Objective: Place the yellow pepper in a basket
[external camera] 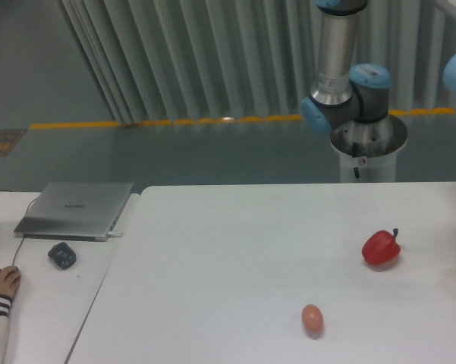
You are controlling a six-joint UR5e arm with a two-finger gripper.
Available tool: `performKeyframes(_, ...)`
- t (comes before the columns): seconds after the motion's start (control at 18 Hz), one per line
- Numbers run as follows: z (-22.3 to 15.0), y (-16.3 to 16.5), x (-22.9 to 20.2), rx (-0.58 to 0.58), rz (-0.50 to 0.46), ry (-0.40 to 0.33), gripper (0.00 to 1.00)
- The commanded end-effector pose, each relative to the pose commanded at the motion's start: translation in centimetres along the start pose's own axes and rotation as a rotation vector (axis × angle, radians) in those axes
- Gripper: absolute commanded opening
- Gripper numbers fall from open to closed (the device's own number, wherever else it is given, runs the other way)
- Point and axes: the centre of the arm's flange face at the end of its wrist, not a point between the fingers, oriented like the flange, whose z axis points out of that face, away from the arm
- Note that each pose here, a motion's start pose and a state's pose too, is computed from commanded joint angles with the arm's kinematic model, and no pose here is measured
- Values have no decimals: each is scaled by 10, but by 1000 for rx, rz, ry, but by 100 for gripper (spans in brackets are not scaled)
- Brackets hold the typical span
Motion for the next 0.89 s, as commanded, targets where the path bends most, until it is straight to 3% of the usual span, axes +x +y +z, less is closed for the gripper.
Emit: performKeyframes(0.89,-1,-3,2,-3,-21,-4,100)
